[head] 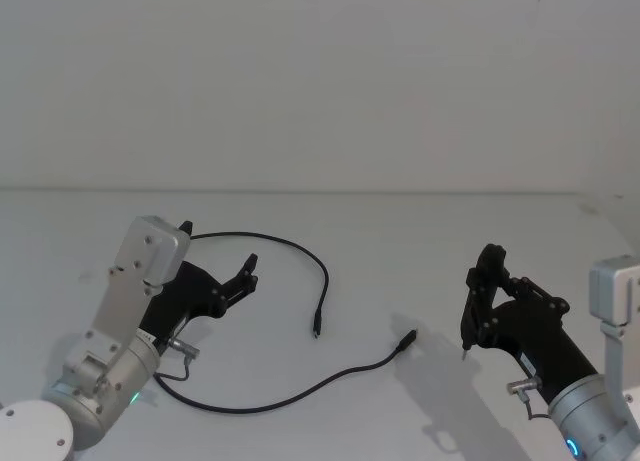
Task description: Pick up the data cable with the one hand.
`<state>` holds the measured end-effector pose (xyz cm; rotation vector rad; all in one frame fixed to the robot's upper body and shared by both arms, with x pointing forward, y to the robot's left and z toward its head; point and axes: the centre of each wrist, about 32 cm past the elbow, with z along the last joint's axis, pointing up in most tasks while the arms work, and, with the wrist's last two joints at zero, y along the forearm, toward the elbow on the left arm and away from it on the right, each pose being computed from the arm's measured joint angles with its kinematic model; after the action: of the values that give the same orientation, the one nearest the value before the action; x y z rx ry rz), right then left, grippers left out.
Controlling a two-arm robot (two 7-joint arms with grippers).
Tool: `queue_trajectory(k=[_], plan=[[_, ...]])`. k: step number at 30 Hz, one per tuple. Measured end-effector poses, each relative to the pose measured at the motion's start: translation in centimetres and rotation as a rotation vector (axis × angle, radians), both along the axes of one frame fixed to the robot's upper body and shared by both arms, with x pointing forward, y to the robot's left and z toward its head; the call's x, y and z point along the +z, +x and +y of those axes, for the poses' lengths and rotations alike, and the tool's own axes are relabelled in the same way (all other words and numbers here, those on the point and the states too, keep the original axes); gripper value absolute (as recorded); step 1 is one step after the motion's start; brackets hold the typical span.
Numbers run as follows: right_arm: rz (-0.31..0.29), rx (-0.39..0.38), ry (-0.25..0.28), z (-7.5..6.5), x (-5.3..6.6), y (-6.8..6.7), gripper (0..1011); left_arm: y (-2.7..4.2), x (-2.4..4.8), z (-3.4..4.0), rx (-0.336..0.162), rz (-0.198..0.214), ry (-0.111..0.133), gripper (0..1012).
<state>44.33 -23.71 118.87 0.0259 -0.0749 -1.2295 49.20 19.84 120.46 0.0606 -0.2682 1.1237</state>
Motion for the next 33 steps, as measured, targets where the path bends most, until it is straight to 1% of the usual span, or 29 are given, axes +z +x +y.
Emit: queue_trajectory(k=[33], plan=[[0.000,0.000,0.000,0.00,0.00,0.00,279,0.01,-0.02,0.00,0.000,0.001,0.000,1001]])
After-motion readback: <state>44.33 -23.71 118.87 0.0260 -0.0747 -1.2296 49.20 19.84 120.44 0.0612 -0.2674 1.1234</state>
